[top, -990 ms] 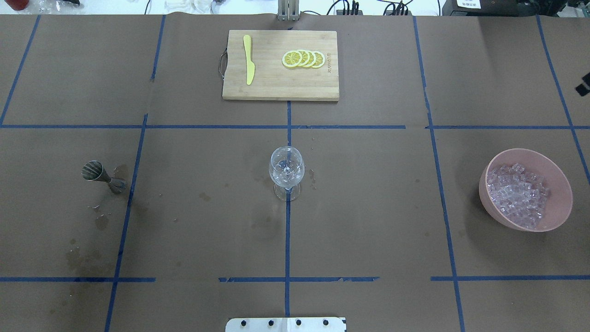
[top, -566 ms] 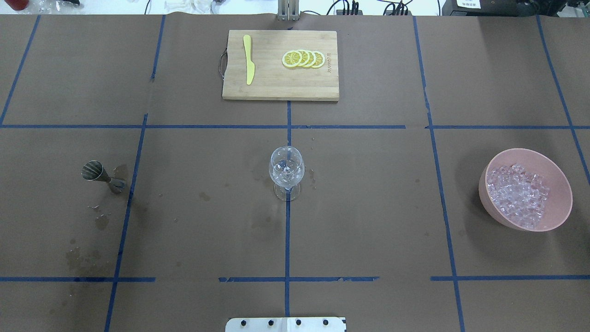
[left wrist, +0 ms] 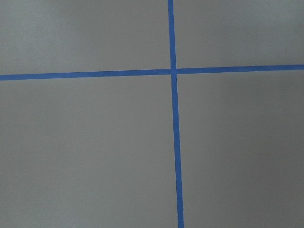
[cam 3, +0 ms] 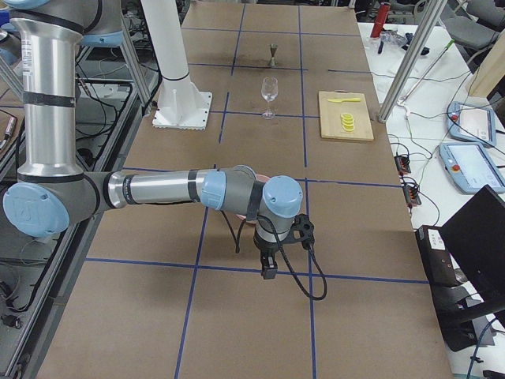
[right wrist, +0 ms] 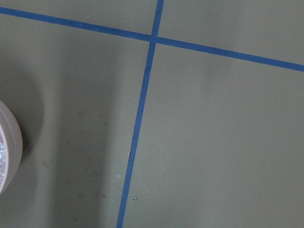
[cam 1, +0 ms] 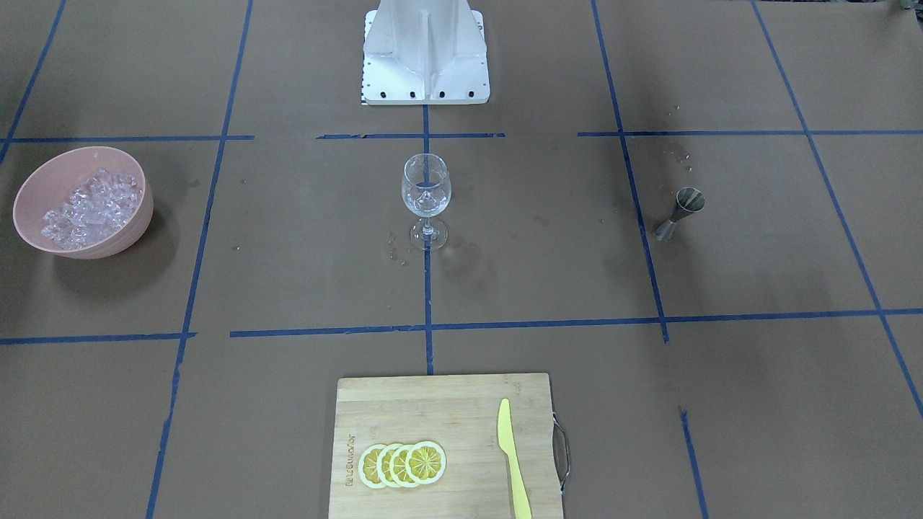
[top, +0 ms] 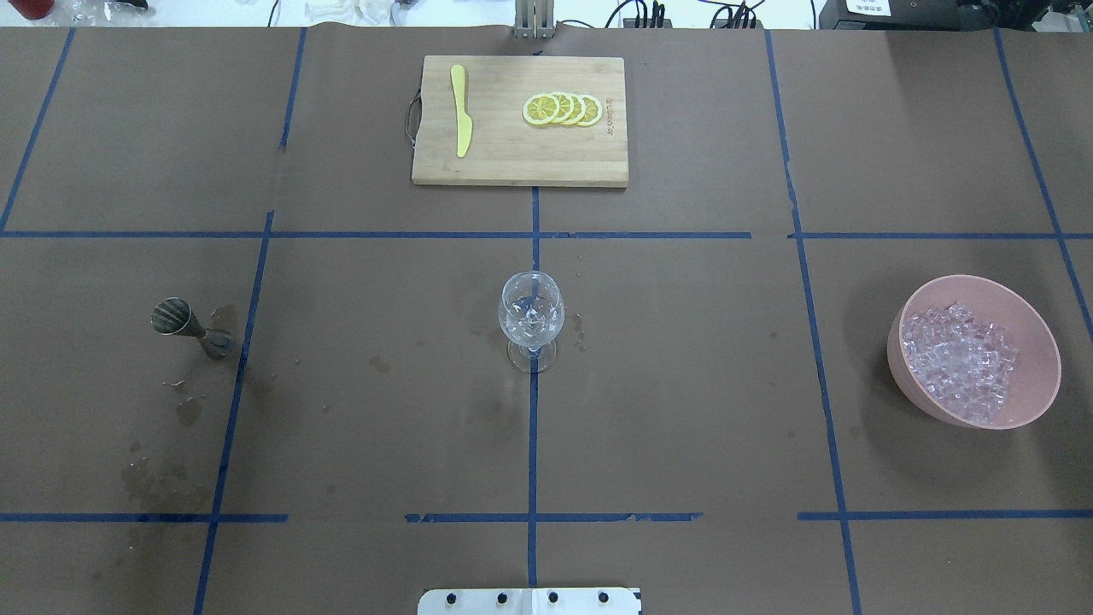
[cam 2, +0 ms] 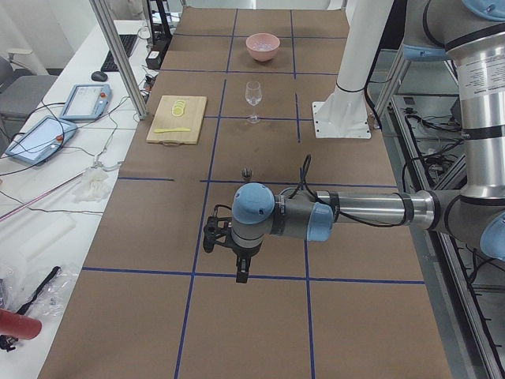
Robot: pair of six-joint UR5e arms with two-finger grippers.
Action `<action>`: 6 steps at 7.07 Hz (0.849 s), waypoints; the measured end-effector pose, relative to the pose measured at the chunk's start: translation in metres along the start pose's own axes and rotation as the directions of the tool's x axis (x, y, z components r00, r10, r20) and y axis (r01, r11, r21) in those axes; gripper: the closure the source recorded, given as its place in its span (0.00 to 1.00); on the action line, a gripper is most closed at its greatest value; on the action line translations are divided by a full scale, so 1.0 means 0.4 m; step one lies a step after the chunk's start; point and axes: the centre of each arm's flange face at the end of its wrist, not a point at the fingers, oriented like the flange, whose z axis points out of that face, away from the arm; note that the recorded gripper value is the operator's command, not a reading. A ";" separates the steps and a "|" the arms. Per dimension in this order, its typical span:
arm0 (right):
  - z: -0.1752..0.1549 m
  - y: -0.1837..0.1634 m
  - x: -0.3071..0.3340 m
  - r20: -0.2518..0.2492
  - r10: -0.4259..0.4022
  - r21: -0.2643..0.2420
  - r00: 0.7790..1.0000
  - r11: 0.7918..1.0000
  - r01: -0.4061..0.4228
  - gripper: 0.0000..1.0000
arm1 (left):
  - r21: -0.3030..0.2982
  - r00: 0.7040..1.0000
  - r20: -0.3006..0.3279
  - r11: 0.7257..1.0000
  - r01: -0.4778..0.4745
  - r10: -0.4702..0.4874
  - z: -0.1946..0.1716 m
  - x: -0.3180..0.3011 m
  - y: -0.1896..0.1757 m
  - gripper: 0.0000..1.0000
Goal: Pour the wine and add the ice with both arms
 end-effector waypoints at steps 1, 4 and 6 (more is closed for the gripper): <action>0.000 0.000 -0.002 -0.001 0.014 0.011 1.000 1.000 -0.014 0.00 | -0.001 1.000 0.000 1.000 0.001 -0.001 0.001 -0.001 0.001 0.00; 0.050 0.014 -0.013 -0.041 0.027 0.075 0.999 0.997 -0.023 0.00 | -0.001 1.000 0.000 1.000 0.001 -0.001 0.001 0.000 0.001 0.00; 0.071 0.016 -0.026 -0.045 0.033 0.082 0.998 0.996 -0.029 0.00 | -0.001 1.000 0.000 1.000 0.000 0.000 0.001 0.001 0.001 0.00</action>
